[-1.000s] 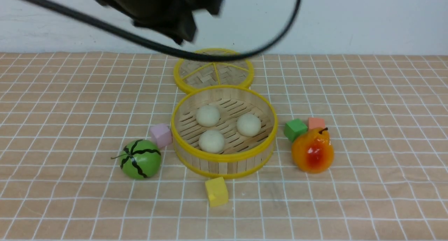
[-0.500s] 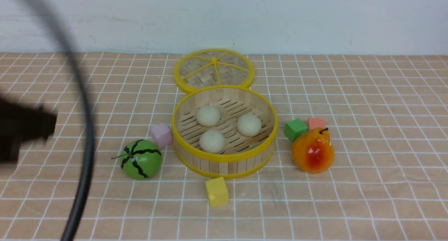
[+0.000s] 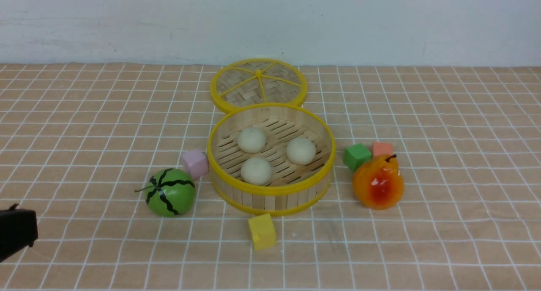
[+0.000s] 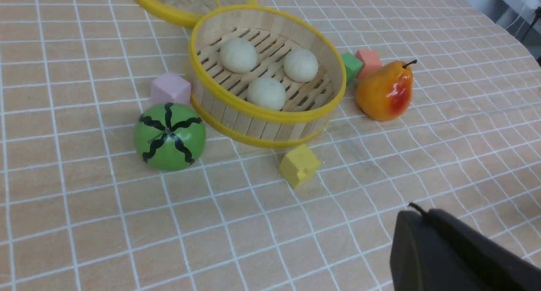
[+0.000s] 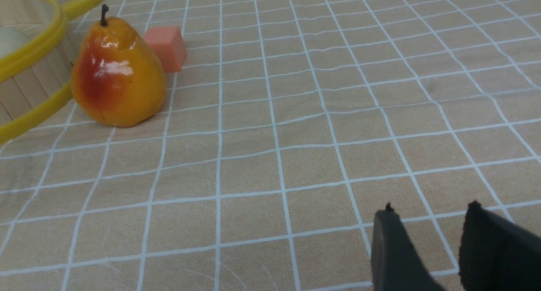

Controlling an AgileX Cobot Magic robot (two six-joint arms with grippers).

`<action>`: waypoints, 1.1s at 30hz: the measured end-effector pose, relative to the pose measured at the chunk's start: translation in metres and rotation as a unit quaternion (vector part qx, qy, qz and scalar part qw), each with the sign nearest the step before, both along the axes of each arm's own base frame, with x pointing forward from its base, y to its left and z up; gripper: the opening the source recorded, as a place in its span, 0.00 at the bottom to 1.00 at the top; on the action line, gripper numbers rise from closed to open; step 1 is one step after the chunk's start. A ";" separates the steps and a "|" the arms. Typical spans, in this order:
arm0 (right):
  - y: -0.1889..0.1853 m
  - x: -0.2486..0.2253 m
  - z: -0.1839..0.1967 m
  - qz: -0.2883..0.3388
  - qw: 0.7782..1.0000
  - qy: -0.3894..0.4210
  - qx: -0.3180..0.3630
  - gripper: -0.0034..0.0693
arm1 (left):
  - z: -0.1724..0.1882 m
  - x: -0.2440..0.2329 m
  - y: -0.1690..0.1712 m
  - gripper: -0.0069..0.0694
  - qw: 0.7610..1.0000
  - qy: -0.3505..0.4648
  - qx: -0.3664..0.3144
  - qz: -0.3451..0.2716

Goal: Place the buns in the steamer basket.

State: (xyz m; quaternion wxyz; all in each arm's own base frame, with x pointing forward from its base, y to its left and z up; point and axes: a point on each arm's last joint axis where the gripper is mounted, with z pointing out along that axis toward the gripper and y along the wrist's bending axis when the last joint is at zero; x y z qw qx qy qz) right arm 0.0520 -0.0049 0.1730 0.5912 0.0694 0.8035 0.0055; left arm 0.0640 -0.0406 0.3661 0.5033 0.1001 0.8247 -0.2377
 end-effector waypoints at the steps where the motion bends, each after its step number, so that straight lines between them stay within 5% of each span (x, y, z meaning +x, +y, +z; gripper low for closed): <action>1: 0.000 0.000 0.000 0.000 1.000 0.000 0.000 0.38 | 0.000 0.000 0.000 0.07 1.000 0.000 0.000 0.000; 17: 0.000 0.000 0.000 0.000 1.000 0.000 0.000 0.38 | -0.013 0.000 0.007 0.07 0.994 -0.107 -0.019 0.025; 27: 0.000 0.000 0.000 0.000 1.000 0.000 0.000 0.38 | -0.108 -0.011 0.035 0.07 0.971 -0.129 -0.003 0.203; 33: 0.000 0.000 0.000 0.000 1.000 0.000 0.000 0.38 | -0.159 -0.013 0.037 0.07 0.965 -0.102 -0.018 0.240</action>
